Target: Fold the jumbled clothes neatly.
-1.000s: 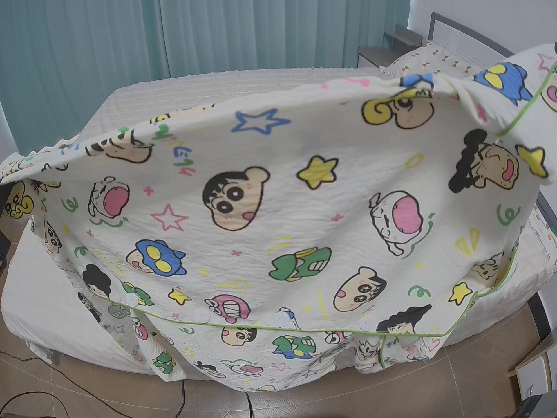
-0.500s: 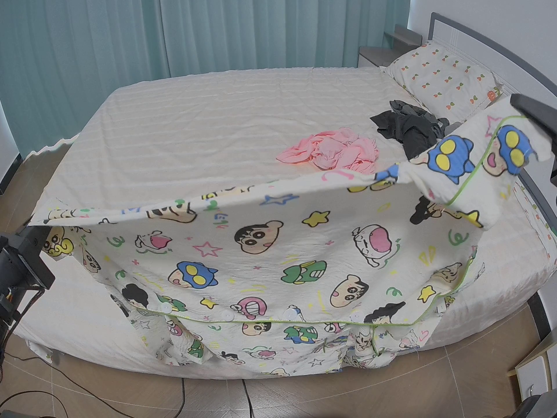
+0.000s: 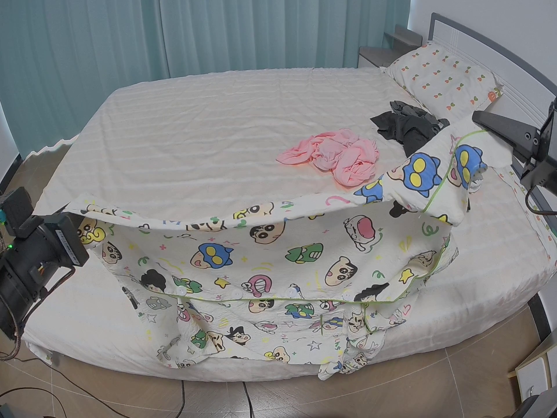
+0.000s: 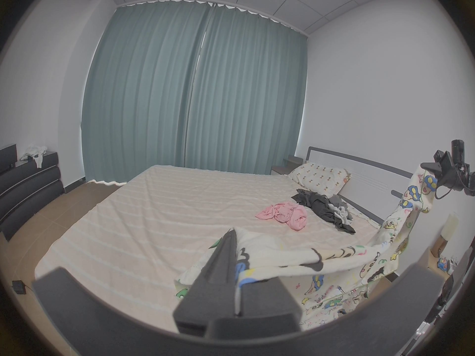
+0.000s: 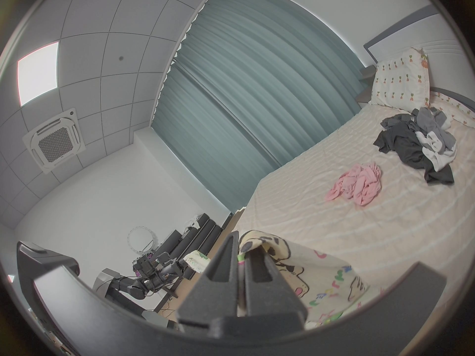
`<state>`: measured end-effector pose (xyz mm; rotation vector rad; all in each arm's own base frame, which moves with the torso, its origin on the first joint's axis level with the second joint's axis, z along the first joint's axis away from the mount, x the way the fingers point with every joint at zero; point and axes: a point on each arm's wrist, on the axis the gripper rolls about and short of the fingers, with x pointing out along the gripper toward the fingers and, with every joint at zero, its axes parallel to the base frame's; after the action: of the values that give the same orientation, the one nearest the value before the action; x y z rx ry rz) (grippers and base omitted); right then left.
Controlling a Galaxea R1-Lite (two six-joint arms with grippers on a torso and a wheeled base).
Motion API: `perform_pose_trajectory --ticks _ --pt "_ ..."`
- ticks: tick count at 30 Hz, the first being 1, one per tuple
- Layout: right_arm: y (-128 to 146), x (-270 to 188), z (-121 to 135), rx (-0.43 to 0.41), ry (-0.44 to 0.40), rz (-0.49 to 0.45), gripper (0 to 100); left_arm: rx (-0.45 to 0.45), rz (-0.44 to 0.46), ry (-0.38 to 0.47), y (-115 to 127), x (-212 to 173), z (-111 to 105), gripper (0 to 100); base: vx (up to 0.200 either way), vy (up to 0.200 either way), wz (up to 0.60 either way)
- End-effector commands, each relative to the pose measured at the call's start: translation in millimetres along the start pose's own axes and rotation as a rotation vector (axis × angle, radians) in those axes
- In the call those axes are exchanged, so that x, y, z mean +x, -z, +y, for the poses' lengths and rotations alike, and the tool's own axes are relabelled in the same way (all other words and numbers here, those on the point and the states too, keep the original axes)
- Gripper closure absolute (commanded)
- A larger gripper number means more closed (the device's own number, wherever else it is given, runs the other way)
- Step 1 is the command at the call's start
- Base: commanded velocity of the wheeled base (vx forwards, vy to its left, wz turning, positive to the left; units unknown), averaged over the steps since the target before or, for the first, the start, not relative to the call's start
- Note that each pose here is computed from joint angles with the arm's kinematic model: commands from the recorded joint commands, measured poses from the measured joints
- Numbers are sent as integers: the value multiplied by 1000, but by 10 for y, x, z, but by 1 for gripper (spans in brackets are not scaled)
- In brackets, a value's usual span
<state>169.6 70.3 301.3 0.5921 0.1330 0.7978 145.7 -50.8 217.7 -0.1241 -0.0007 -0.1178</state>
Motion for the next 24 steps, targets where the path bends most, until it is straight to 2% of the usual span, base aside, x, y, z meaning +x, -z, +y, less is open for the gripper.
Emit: perform_pose_trajectory --ticks 1,4,11,20,24 --pt "15 187 -200 9 40 9 100 6 62 -15 74 255 -44 100 200 0 0" --pt "25 265 -286 8 52 7 100 6 84 -38 99 387 -38 100 200 0 0" --pt "-2 484 -491 8 76 -7 100 -59 120 -93 148 730 -5 100 200 0 0" --pt "85 748 -751 23 97 14 100 -57 160 -115 318 1067 -6 100 200 0 0" --pt "177 926 -953 39 124 30 100 -53 182 -141 556 1356 33 100 0 0 0"
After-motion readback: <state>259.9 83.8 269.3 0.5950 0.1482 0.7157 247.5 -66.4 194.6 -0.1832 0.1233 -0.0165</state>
